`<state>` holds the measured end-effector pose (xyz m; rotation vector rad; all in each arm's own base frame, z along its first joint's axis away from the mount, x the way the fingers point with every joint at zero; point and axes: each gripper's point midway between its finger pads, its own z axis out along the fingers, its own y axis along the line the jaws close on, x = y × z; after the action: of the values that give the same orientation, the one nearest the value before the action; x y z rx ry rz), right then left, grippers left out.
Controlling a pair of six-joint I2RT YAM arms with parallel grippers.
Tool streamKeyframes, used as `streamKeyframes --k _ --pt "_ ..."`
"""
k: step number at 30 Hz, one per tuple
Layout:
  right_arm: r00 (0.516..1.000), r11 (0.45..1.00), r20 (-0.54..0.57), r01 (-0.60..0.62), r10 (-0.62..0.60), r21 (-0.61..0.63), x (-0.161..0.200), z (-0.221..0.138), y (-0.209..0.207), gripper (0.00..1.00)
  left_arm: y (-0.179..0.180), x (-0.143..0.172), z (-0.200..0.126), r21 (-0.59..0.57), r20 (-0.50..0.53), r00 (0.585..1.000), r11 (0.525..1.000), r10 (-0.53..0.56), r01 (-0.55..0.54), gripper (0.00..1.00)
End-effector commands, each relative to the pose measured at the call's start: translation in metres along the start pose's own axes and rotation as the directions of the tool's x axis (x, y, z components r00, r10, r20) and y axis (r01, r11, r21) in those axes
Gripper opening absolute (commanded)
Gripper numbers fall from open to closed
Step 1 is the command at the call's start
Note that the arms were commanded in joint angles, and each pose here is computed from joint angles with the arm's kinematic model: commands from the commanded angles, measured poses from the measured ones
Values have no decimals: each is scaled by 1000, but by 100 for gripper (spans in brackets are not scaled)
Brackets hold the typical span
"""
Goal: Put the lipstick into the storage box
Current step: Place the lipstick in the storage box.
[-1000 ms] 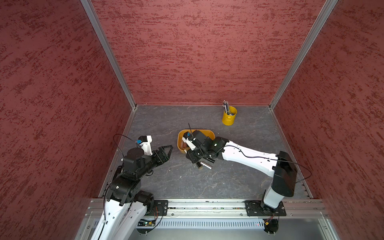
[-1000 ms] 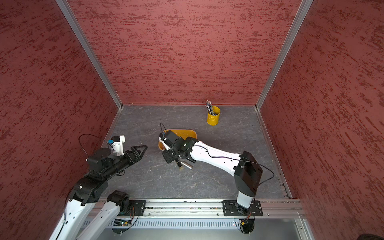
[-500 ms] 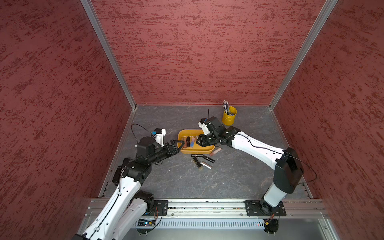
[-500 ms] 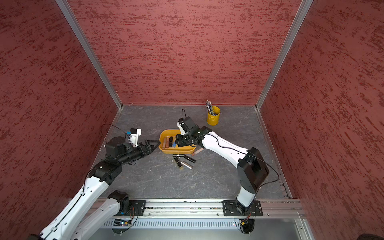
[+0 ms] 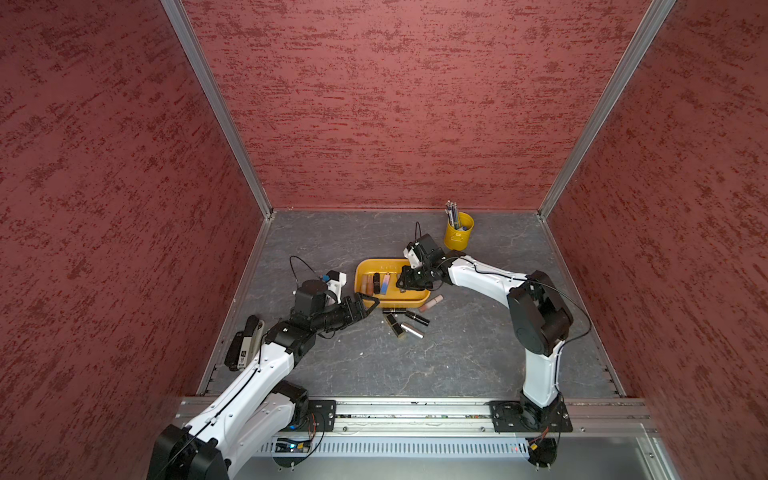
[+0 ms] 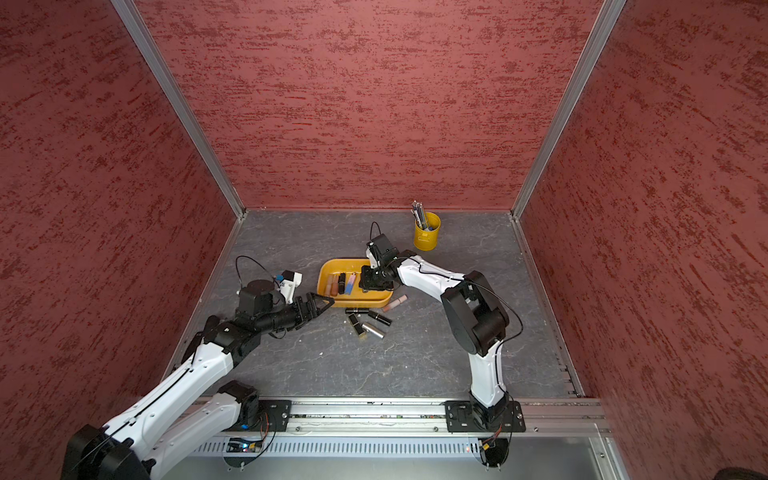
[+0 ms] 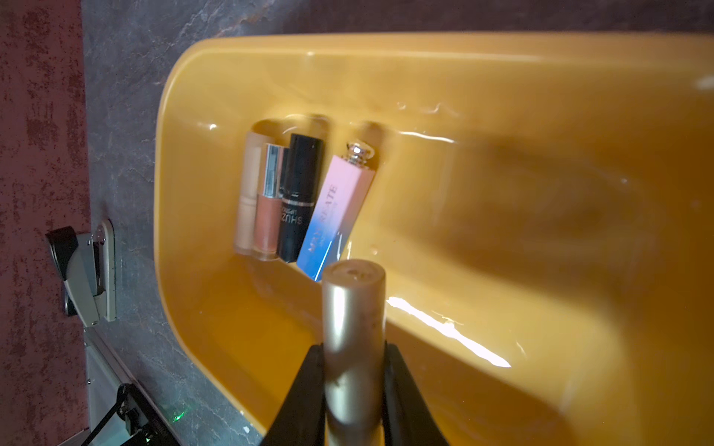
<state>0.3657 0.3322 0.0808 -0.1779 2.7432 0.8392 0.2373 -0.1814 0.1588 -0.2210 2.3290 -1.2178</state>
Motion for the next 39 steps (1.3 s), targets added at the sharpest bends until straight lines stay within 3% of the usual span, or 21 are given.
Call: streamKeyframes --k 1,26,39 --pt "999 998 47 8 -5 -65 -22 -3 17 20 -1 1 2 16 1 1000 1000 14 -14 89" --pt "999 995 -5 -54 54 -80 -29 36 4 21 12 10 2 -31 -23 1000 999 -11 10 90" --pt "997 993 -26 -76 74 -86 -28 51 0 28 16 13 2 -38 -29 999 999 -16 15 90"
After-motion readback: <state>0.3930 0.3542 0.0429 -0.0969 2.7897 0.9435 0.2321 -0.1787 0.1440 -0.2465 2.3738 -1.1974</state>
